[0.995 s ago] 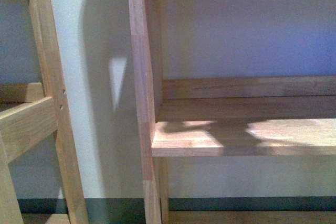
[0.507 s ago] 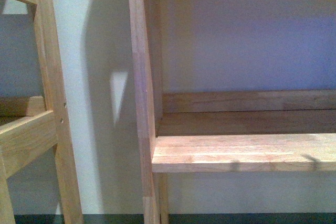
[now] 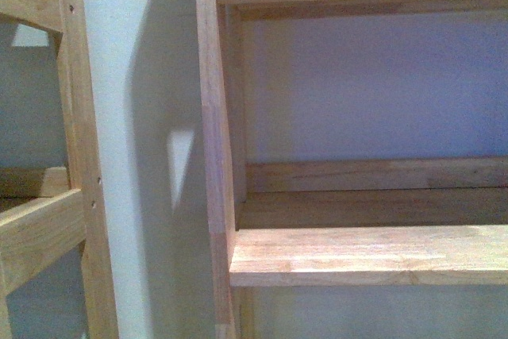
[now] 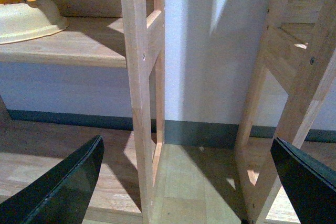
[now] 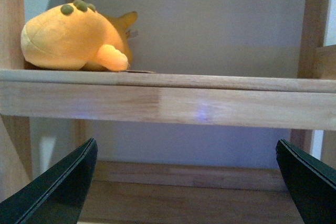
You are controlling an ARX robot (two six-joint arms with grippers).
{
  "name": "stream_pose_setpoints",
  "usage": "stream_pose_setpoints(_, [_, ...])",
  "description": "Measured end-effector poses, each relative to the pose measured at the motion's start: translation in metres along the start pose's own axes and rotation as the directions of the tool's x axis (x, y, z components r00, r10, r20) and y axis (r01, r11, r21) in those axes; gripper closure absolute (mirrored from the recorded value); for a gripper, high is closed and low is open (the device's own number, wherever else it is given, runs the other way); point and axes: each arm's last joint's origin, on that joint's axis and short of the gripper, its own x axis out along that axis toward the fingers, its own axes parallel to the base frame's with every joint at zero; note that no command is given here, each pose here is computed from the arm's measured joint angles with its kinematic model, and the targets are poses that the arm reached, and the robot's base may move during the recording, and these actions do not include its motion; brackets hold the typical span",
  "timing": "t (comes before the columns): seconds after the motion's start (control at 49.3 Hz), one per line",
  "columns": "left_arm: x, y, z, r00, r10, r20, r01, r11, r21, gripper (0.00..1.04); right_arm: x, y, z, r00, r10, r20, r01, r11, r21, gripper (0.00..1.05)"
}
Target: Put away toys
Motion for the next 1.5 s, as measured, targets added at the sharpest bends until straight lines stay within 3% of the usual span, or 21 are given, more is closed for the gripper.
stream_pose_setpoints(0.122, [0.0,0.0,0.0,1.0,0.0,0.0,0.0,1.0,0.0,0.06,-0.013,0.004,-0.033,1.0,-0.007,-0.019,0.006,0.999,-0.04,0.0])
stream_pose_setpoints(0.203, [0.0,0.0,0.0,1.0,0.0,0.0,0.0,1.0,0.0,0.06,-0.012,0.005,-0.038,0.995,0.024,-0.098,-0.028,0.999,-0.044,0.05])
stream_pose_setpoints(0.304, [0.0,0.0,0.0,1.0,0.0,0.0,0.0,1.0,0.0,0.06,-0.021,0.002,-0.051,0.941,0.064,-0.331,-0.071,0.997,-0.009,0.22])
stream_pose_setpoints(0.365, [0.0,0.0,0.0,1.0,0.0,0.0,0.0,1.0,0.0,0.06,-0.028,0.001,-0.064,0.919,0.067,-0.39,-0.07,0.998,0.005,0.3])
stream_pose_setpoints(0.548, [0.0,0.0,0.0,1.0,0.0,0.0,0.0,1.0,0.0,0.06,-0.038,-0.009,-0.092,0.906,0.072,-0.417,-0.064,0.997,0.032,0.54])
stream_pose_setpoints(0.71, [0.0,0.0,0.0,1.0,0.0,0.0,0.0,1.0,0.0,0.06,-0.05,-0.01,-0.116,0.907,0.056,-0.417,-0.048,0.998,0.03,0.87])
stream_pose_setpoints(1.502, [0.0,0.0,0.0,1.0,0.0,0.0,0.0,1.0,0.0,0.06,-0.07,-0.01,-0.16,0.908,0.056,-0.416,-0.047,0.998,0.031,0.86])
